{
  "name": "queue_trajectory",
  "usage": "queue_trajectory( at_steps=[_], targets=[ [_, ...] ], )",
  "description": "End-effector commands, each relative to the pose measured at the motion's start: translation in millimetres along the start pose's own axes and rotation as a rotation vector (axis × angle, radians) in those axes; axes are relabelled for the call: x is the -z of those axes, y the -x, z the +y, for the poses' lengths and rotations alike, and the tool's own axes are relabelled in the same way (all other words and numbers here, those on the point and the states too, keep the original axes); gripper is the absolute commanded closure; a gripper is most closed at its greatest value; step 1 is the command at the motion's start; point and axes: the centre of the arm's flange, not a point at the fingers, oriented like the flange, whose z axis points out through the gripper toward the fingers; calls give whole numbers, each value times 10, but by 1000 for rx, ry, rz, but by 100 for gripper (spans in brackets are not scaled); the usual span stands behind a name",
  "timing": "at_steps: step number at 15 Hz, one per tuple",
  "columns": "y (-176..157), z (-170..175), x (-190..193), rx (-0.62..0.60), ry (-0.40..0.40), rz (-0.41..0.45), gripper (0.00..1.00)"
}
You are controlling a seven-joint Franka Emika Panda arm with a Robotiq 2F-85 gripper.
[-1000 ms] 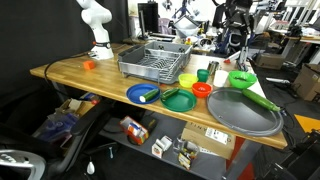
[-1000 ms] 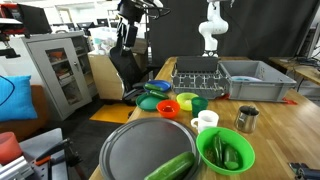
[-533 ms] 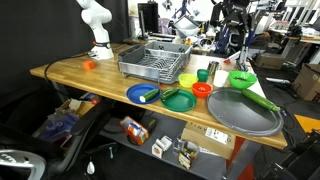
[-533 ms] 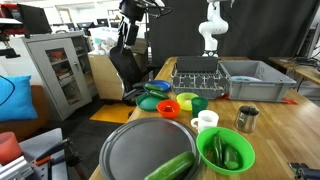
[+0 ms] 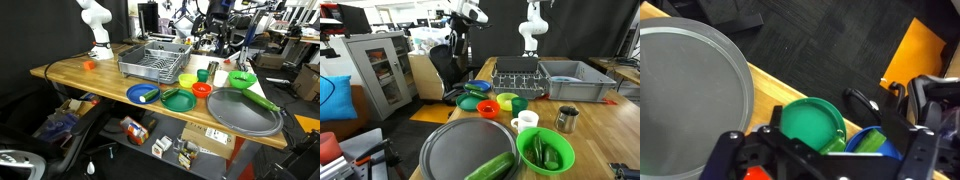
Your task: Put the zucchini on the green plate in the green bowl
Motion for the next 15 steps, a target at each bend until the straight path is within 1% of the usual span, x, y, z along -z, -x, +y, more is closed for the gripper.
queue_trajectory(
  at_steps=[1,3,4,5,6,8,10,15],
  targets=[
    [-546,-142,-426,-178,-22,86,0],
    [-843,-117,-713,-301,-30,120,0],
    [-937,-114,-834,-363,-39,112,0],
    [-741,-15,-793,-276,-23,110,0],
    [-834,-10,-900,-315,-23,108,0],
    [-906,-42,-918,-342,-28,112,0],
    [-902,-68,-854,-347,-35,120,0],
    [-901,-69,-848,-348,-35,120,0]
  ],
)
